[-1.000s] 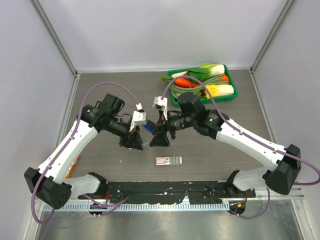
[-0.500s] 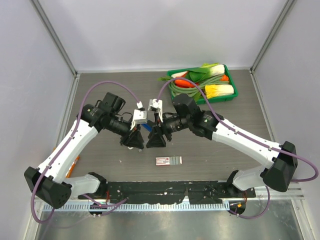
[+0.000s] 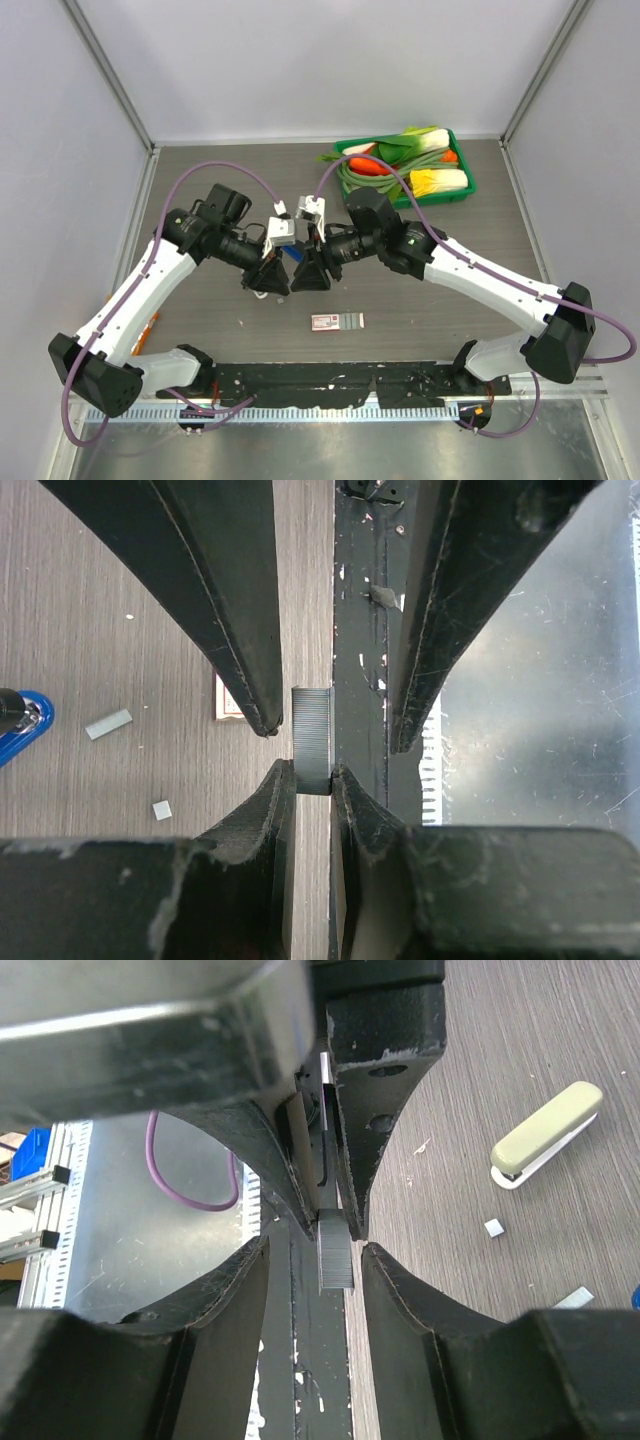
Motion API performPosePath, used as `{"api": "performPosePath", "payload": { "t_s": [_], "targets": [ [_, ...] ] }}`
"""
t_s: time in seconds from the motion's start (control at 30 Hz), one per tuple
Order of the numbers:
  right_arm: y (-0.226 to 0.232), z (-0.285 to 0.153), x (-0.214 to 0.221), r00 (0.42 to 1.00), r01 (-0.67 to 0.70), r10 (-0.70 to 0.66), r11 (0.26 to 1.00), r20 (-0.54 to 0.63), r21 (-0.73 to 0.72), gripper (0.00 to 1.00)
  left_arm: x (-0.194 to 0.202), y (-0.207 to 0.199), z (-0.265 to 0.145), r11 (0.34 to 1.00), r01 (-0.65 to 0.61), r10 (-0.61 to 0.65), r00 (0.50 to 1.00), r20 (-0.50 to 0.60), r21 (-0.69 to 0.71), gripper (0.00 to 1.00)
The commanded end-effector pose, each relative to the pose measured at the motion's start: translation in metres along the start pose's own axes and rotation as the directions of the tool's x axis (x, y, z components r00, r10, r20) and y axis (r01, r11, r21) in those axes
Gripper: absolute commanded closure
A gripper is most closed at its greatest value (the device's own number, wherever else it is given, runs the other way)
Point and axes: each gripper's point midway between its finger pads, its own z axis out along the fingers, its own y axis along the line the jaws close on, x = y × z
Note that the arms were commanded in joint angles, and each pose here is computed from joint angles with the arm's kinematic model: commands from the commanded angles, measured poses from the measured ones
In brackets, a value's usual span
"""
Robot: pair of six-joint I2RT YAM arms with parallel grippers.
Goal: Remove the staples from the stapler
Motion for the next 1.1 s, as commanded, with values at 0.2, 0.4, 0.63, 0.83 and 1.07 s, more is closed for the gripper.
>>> {"api": "performPosePath", "payload": {
  "t_s": [0.2, 0.4, 0.63, 0.83, 1.07],
  "targets": [
    [-0.001, 0.004, -0.006, 1.0, 0.018, -0.018, 1.0, 0.024, 0.014, 0.6, -0.017, 0.002, -0.005, 0.999, -0.044, 0.045, 0.998, 0.032, -0.028, 1.0],
    [-0.001, 0.003, -0.009, 0.999, 0.021, -0.021, 1.0, 0.032, 0.023, 0.73, -0.016, 0.002, -0.005, 0.998, -0.047, 0.048, 0.998, 0.031, -0.03, 1.0],
    [-0.001, 0.002, -0.001, 1.0, 0.004, -0.004, 1.0, 0.01, 0.023, 0.85, -0.016, 0.005, -0.006, 0.998, -0.041, 0.042, 0.999, 0.028, -0.046, 1.0],
    [-0.001, -0.001, 0.005, 1.0, -0.001, 0.001, 0.999, 0.003, 0.034, 0.89, -0.017, 0.012, -0.006, 0.996, -0.023, 0.025, 0.999, 0.023, -0.082, 0.87],
    [-0.014, -0.01, 0.018, 1.0, -0.019, 0.02, 0.99, 0.0, 0.137, 0.94, -0.028, 0.03, -0.018, 0.977, -0.014, 0.021, 0.999, 0.026, -0.214, 0.34]
  ]
}}
